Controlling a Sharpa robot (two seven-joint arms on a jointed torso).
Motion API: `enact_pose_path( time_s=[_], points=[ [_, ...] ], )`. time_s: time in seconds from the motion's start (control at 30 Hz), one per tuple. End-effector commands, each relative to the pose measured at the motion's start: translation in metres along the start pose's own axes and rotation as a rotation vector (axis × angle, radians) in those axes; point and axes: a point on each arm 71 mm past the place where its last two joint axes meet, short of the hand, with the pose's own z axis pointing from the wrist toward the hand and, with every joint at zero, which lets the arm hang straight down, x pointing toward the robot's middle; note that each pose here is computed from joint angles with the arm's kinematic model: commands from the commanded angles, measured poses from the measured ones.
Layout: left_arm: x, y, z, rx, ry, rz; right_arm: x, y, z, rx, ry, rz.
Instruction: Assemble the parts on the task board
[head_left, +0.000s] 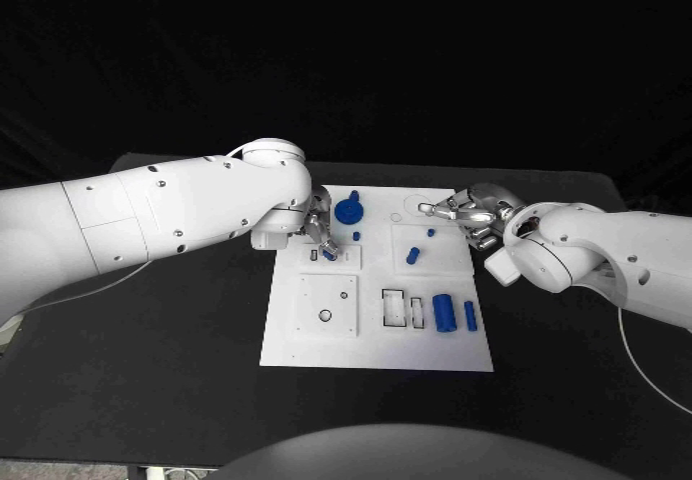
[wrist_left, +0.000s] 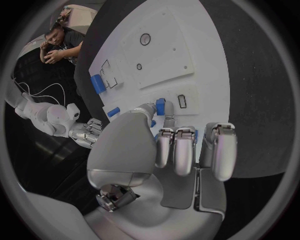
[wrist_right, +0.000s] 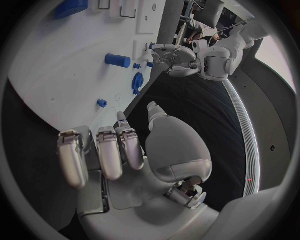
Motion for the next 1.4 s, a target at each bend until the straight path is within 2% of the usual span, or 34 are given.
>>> enact_pose_path(
  time_s=[0.03,0.43,0.83,1.4],
  points=[
    [0.0013,0.0081,0.0002,-0.140,0.003,0.020,0.0010,0.0005,0.0003,-0.008,0.005,-0.009],
    [0.0003,0.0098,0.0026,-0.159,-0.017,0.023,0.0018,0.0004,0.0006,-0.009,0.007,-0.009],
    [-0.0013,0.0057,0.0031,-0.152,-0.048,0.017,0.0021,0.0003,0.0006,-0.008,0.008,-0.009],
    [-0.0020,0.0056,0.0051,-0.153,-0.043,0.027,0.0023,0.0002,0.0008,-0.008,0.008,-0.009]
  ],
)
